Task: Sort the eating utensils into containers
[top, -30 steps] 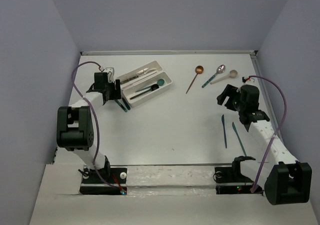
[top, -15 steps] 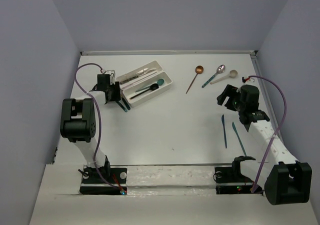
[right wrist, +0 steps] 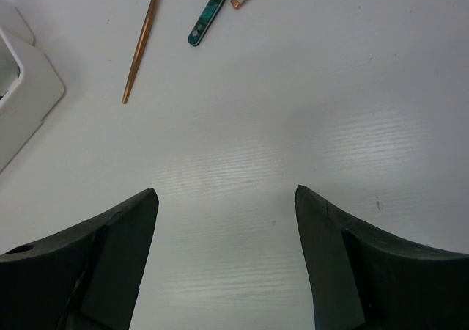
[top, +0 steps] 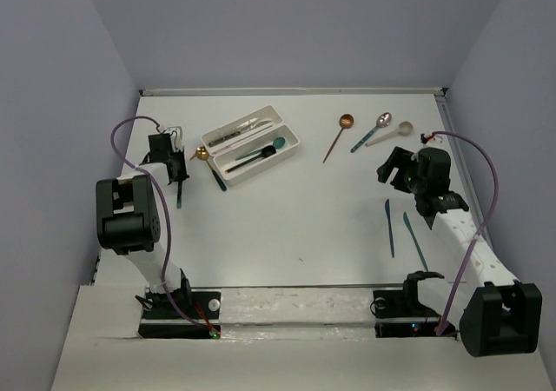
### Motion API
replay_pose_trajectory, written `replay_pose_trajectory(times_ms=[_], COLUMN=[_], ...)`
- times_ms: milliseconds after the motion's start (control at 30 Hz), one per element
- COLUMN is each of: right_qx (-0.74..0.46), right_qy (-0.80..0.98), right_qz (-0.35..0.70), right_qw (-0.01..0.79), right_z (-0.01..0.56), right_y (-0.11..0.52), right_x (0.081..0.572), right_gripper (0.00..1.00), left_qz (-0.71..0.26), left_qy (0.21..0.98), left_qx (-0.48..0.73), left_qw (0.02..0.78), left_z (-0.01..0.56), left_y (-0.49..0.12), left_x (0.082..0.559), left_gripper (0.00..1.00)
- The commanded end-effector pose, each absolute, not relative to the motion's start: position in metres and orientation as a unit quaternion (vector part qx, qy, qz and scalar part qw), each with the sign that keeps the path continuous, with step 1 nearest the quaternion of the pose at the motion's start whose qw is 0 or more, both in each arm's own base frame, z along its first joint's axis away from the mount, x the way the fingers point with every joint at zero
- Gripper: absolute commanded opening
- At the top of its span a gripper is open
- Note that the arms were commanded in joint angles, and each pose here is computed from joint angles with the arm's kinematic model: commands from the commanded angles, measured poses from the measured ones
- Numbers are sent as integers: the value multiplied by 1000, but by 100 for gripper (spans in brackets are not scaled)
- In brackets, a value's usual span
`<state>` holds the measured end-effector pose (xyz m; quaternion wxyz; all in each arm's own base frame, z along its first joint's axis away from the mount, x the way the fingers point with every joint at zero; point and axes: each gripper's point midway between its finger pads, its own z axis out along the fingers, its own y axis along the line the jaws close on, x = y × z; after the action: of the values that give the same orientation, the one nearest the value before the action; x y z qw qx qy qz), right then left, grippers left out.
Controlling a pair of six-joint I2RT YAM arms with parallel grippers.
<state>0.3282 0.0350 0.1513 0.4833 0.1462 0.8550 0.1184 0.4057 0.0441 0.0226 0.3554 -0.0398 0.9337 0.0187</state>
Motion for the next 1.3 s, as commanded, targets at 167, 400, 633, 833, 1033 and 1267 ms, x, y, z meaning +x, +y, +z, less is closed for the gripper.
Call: replay_pose_trajectory(times_ms=[167,400,633,833,1033,1267], right_qx=[144,143,144,145,147,146], right_qy=[844,842,843,841,842,844], right_qz=[111,111,111,112,113,112], right_qw=[505,509,507,508,506,504], right_z=[164,166,164,166,165,162], right_y=[30,30,30,30,30,30], right_x=[327,326,326,326,327,327], right_gripper=[81,81,81,81,81,81], left_qz=[34,20,7,16,5,-2], left_qy=[940,927,902,891,844,758], left_qx=[-31,-20,25,45,119,287], left_qw=[339,375,431,452,523,586], left_z=[28,54,86,103,170,247], left_y=[76,80,71,72,44,-58], left_x=[381,385,391,396,429,488], left_gripper=[0,0,0,0,0,0])
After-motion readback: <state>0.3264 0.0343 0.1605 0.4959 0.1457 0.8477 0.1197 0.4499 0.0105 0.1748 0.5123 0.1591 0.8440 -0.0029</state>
